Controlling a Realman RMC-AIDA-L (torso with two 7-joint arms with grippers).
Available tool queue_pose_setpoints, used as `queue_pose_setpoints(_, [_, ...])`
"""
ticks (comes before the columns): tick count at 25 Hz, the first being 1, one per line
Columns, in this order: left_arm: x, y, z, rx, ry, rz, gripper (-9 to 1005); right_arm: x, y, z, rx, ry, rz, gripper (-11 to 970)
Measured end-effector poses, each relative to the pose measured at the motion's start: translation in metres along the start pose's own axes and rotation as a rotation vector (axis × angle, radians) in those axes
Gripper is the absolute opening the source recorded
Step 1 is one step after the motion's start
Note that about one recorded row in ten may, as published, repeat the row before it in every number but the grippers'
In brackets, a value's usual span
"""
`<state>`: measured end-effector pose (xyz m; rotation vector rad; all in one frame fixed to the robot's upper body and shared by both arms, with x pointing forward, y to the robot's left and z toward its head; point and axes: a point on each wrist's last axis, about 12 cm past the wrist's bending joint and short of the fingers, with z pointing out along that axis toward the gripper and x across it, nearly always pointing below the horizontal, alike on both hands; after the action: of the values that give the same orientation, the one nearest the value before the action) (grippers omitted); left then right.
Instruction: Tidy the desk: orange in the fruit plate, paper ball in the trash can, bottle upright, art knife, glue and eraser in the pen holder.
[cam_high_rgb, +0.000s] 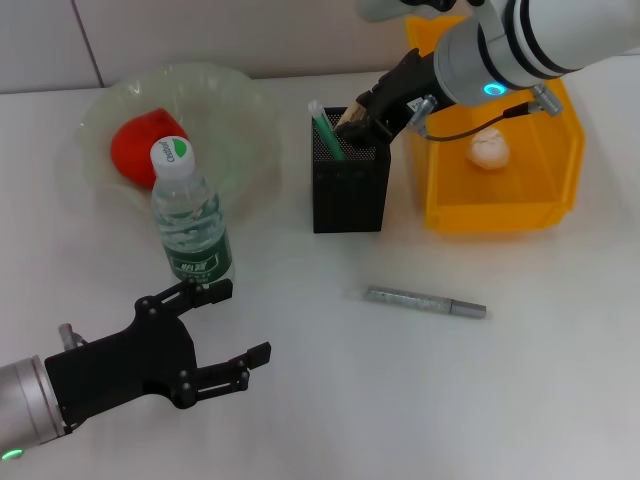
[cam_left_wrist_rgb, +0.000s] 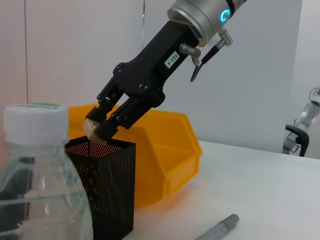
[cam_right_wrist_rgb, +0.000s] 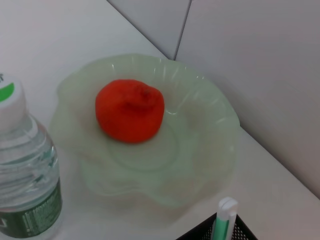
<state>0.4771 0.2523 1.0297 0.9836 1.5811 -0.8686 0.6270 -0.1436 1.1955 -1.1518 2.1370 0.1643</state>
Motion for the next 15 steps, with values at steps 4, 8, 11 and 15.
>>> queue_pose_setpoints(4, [0.0,0.0,0.0,0.003,-0.003,0.0,866,0.0,0.001,0.001,-0.004,0.006,-0.002,392])
queue_pose_setpoints(8, [-0.001,-0.001,0.0,0.006,-0.006,0.0,866,0.0,0.002,0.0,-0.009,0.008,-0.001,393])
queue_pose_setpoints(11, [-0.001,-0.001,0.0,0.007,-0.007,-0.001,866,-0.001,0.002,-0.002,-0.014,0.011,0.008,494])
queue_pose_setpoints(15, [-0.001,-0.001,0.0,0.007,-0.008,0.0,866,-0.004,0.002,-0.011,-0.007,-0.005,0.026,610])
